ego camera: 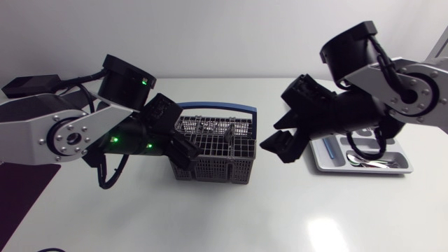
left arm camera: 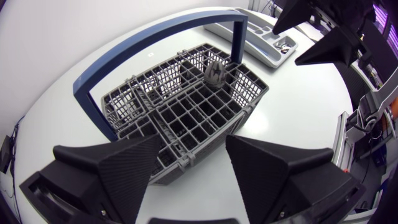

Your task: Transfer all utensils from the basket to the drawer tray.

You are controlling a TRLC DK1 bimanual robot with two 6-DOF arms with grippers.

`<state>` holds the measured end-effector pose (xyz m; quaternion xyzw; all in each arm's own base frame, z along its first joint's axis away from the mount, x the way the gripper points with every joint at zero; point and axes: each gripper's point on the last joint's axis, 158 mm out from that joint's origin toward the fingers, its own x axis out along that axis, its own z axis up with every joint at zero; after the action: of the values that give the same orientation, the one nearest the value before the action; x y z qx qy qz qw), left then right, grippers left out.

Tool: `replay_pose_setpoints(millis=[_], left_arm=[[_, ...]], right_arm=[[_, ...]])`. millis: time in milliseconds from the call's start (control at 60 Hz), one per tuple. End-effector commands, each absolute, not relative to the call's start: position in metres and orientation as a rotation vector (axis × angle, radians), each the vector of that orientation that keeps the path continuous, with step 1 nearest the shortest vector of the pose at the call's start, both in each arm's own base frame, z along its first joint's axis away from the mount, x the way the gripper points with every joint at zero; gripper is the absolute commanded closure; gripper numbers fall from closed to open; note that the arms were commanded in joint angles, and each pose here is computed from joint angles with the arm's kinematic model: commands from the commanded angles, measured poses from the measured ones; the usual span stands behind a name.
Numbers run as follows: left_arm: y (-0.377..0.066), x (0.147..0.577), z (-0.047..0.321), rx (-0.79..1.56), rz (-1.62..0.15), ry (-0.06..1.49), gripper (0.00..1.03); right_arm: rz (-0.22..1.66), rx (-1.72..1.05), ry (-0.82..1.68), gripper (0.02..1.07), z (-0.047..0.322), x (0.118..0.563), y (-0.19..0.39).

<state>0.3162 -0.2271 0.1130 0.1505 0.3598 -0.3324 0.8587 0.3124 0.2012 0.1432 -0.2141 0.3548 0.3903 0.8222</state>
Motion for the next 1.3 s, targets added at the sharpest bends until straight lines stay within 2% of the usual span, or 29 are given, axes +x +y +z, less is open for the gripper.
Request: replay_pose_setpoints(millis=[0, 417, 467, 650, 933, 1133, 1283], left_arm=[[-0.218, 0.312, 0.109, 0.350, -0.697, 0.742, 0.30], [-0.206, 0.305, 0.102, 0.387, -0.711, 0.712, 0.29], [-0.206, 0.305, 0.101, 0.385, -0.712, 0.706, 0.29], [-0.208, 0.306, 0.099, 0.379, -0.718, 0.691, 0.29], [-0.210, 0.307, 0.098, 0.380, -0.722, 0.687, 0.29], [-0.210, 0.307, 0.094, 0.380, -0.724, 0.690, 0.29], [-0.210, 0.306, 0.092, 0.380, -0.724, 0.690, 0.29]], right_arm=[[0.818, -0.353, 0.835, 0.23, 0.135, 0.315, 0.218], [0.801, -0.149, 0.906, 0.24, 0.120, 0.331, 0.276], [0.784, -0.123, 0.906, 0.31, 0.118, 0.335, 0.276], [0.742, -0.088, 0.888, 0.42, 0.110, 0.348, 0.276], [0.684, -0.083, 0.896, 0.49, 0.091, 0.364, 0.277], [0.671, -0.088, 0.873, 0.65, 0.082, 0.367, 0.277], [0.661, -0.098, 0.851, 0.68, 0.078, 0.367, 0.278]])
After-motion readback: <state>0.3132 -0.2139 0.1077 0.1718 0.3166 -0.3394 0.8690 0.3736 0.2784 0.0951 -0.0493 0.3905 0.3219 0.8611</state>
